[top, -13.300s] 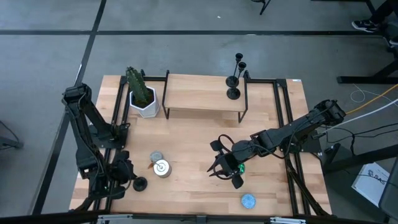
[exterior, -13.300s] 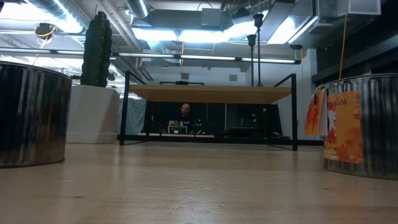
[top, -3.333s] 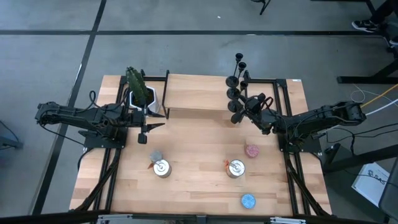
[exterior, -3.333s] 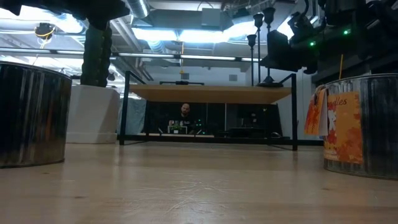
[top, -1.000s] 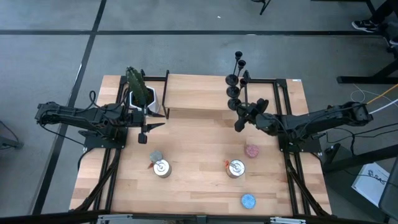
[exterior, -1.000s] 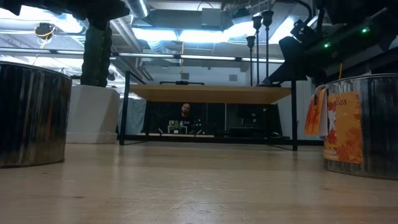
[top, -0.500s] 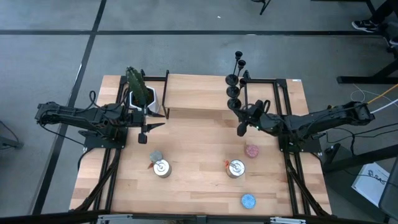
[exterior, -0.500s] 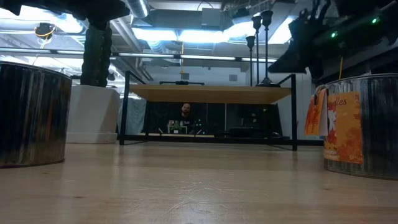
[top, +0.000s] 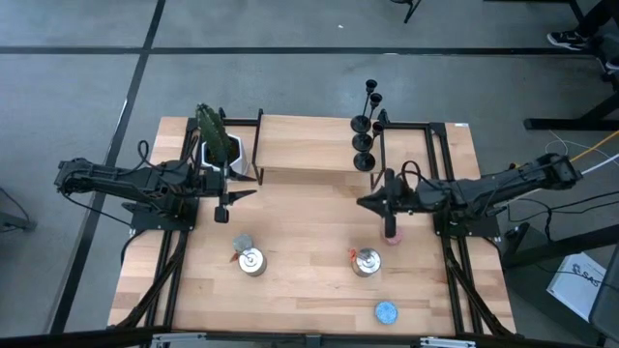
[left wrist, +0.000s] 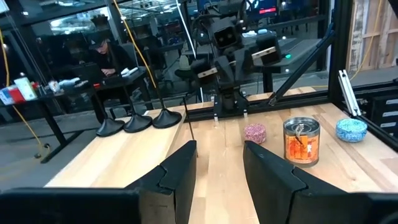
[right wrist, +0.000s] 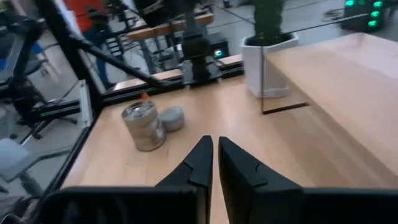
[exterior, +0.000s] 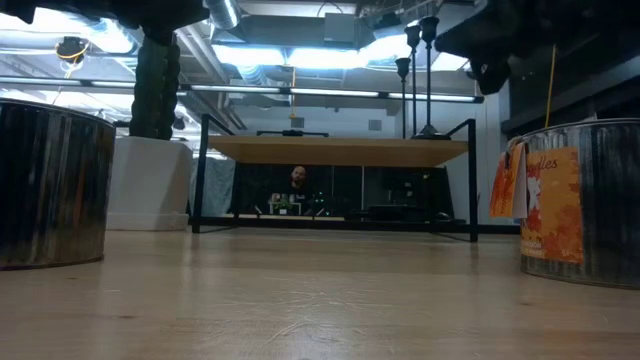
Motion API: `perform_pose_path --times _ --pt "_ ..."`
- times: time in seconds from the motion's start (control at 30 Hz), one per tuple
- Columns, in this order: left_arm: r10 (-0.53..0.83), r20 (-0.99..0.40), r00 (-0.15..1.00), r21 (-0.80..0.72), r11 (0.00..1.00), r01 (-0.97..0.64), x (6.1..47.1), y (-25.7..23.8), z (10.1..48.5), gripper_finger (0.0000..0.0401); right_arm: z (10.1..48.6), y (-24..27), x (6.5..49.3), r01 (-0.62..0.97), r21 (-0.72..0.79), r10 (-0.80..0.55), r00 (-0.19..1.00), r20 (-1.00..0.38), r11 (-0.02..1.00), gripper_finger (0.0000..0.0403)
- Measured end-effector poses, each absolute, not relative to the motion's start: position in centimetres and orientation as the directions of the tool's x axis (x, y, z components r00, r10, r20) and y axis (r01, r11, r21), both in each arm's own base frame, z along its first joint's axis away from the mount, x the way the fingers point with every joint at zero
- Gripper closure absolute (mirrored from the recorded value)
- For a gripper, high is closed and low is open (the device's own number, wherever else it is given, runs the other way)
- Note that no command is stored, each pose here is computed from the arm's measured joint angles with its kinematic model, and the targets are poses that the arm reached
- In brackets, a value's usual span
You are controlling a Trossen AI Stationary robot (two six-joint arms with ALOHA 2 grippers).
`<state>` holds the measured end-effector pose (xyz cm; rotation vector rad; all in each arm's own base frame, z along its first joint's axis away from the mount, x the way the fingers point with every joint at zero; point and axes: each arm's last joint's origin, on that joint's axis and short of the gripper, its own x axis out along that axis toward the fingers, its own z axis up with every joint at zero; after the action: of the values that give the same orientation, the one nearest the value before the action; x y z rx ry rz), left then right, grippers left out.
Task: Pick & Place candle stick holders
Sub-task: Put the pink scented candle on the shelf
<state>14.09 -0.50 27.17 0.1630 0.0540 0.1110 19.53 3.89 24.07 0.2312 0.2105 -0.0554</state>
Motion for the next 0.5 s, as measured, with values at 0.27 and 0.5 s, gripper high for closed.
perform_pose_path --times 0.27,0.5 --pt "0.115 -0.073 0.991 0.154 0.983 -0.102 14.6 -0.5 26.8 0.0274 23.8 4.0 19.6 0.072 0.199 -0.025 0.972 -0.232 0.977 0.0374" --pt "0.115 -0.083 0.99 0.156 0.983 -0.101 15.3 -0.6 26.6 0.0274 23.5 4.3 19.5 0.01 0.308 0.076 0.961 -0.267 0.951 0.0346"
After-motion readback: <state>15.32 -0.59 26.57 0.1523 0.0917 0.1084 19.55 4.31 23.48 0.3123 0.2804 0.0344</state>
